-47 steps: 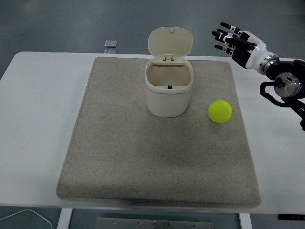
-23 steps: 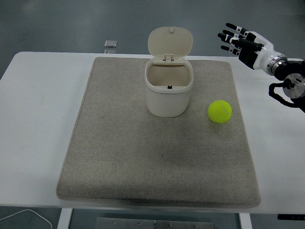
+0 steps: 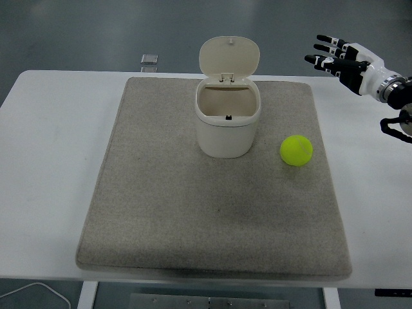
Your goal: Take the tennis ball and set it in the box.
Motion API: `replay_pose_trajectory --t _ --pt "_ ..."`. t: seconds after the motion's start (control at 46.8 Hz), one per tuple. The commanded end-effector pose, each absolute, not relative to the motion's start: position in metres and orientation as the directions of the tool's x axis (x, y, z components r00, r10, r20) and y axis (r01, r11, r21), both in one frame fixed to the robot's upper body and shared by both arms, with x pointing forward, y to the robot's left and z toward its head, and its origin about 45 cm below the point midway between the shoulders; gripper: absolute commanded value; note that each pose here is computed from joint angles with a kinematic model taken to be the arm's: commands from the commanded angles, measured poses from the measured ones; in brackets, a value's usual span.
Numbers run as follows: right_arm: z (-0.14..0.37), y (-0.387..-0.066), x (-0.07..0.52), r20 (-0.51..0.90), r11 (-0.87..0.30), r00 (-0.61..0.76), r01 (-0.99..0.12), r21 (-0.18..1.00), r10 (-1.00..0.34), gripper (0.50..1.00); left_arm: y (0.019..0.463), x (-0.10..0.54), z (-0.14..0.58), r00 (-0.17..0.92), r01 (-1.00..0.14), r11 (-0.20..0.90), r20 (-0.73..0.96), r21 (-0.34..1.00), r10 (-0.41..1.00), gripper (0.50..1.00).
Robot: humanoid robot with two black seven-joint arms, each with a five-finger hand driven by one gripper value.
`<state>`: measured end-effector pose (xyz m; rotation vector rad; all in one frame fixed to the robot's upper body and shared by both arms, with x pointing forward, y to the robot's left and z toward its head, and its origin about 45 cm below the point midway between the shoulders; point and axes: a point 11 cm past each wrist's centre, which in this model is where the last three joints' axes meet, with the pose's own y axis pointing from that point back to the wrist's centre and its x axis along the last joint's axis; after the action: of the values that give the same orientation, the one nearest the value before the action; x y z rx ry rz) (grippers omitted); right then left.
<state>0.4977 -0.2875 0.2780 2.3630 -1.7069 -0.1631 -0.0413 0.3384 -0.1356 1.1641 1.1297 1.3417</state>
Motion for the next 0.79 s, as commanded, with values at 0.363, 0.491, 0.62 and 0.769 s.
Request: replay_pose_trajectory --t 0.363,0.491,0.62,0.769 --pt "0.277 -0.266 0.485 0.325 -0.421 0.492 -0.867 0.266 -0.808 0.932 0.338 -0.041 -0.136 -0.048 -0.101 -0.074 0.07 0.992 0.996 0.992" --pt "0.278 -0.257 0.481 0.368 -0.49 0.547 -0.837 0.244 -0.752 0.932 0.338 -0.041 -0.136 -0.048 -0.101 -0.074 0.07 0.992 0.996 0.992" --pt "0.283 -0.259 0.478 0.457 -0.53 0.57 -0.817 0.227 -0.683 0.932 0.338 -0.041 -0.136 -0.048 -0.101 -0.073 0.068 0.992 0.997 0.992" --pt "0.288 -0.26 0.475 0.52 -0.576 0.59 -0.79 0.211 -0.618 0.932 0.339 -0.041 -0.136 -0.048 -0.1 -0.076 0.071 0.992 0.996 0.992"
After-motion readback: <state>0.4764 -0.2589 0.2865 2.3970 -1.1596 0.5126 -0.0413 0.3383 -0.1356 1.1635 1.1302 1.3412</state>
